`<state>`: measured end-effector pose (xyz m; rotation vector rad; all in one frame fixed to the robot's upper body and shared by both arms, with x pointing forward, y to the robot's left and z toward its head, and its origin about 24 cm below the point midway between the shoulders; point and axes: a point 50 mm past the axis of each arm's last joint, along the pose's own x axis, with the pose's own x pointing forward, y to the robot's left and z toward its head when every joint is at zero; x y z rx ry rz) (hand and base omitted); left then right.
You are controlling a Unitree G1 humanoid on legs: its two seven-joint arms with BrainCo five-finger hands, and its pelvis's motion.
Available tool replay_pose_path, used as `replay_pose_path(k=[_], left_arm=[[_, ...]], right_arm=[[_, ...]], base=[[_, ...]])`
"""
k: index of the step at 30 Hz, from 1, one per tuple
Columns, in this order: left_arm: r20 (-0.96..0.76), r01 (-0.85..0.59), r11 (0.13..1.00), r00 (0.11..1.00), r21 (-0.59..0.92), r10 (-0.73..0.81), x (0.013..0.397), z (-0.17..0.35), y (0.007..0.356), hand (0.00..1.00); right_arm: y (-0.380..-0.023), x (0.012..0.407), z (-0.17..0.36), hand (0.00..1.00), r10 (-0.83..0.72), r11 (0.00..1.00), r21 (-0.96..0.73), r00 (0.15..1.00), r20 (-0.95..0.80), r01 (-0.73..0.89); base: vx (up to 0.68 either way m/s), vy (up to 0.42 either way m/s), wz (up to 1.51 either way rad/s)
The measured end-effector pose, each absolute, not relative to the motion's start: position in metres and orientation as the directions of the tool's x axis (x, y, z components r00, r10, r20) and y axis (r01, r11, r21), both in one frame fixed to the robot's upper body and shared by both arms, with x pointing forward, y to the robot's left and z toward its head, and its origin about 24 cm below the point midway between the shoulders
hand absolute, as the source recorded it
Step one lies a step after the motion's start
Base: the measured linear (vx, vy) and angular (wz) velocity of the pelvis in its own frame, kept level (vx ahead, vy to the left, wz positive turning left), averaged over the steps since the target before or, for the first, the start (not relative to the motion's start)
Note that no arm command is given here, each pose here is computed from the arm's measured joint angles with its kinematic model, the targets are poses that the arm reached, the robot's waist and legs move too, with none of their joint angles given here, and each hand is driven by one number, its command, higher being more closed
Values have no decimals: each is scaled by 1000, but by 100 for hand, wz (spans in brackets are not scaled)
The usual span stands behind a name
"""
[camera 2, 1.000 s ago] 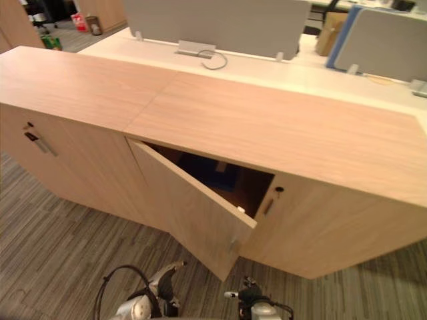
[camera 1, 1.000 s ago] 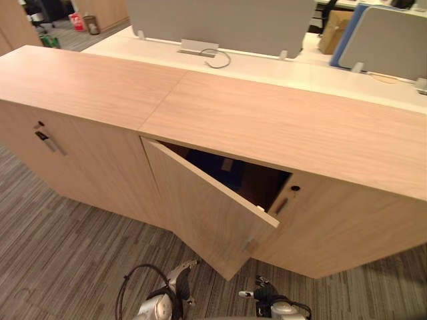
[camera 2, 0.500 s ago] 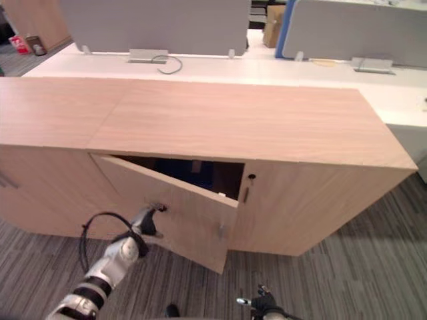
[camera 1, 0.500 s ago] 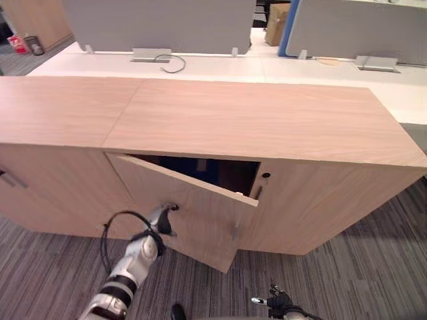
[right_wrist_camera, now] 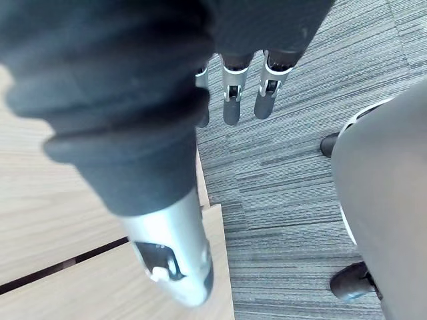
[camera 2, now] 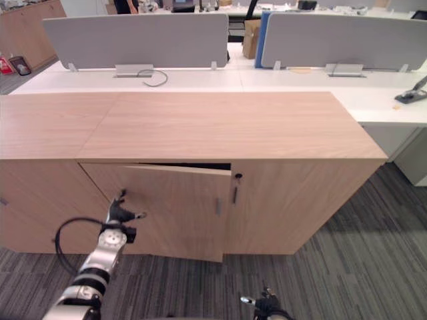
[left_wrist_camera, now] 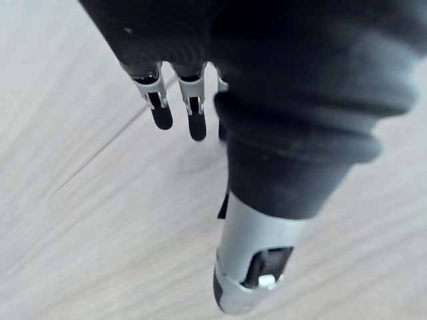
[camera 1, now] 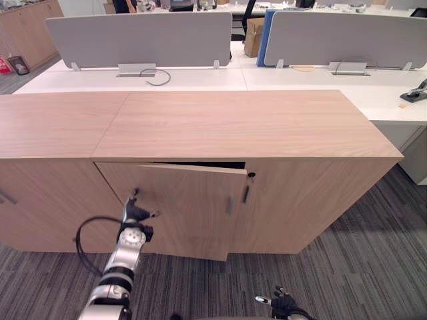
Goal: Walk over to the cabinet, pick up the folder, carry it to the office cabinet, place the folder inside the office cabinet, then close the office cabinet door
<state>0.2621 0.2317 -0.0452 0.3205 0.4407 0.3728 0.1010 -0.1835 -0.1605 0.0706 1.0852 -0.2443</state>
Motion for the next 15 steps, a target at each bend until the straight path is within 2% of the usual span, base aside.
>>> replay_pose_path(k=[3,6,11,13,15], left_arm=[[-516,-374,900,738,225,436,225,-82,224,0],[-703,-448,883,583,141,408,159,-125,212,0],[-874,-626,778,348,54,340,67,-159,218,0],[-886,-669,742,325,33,332,56,-161,219,0],[-889,-661,750,327,27,321,53,-162,219,0]], right_arm=[[-184,101,-161,0,-165,970,-64,440,-883,235],[-186,95,-163,0,-179,961,-69,414,-892,267],[-185,88,-166,0,-173,959,-69,378,-909,273],[-187,87,-167,0,-177,952,-64,367,-913,299],[-187,86,-167,0,-175,951,-63,357,-917,304]], base=[[-51,41,22],[11,23,42],[37,8,25],[38,8,28],[23,8,27]])
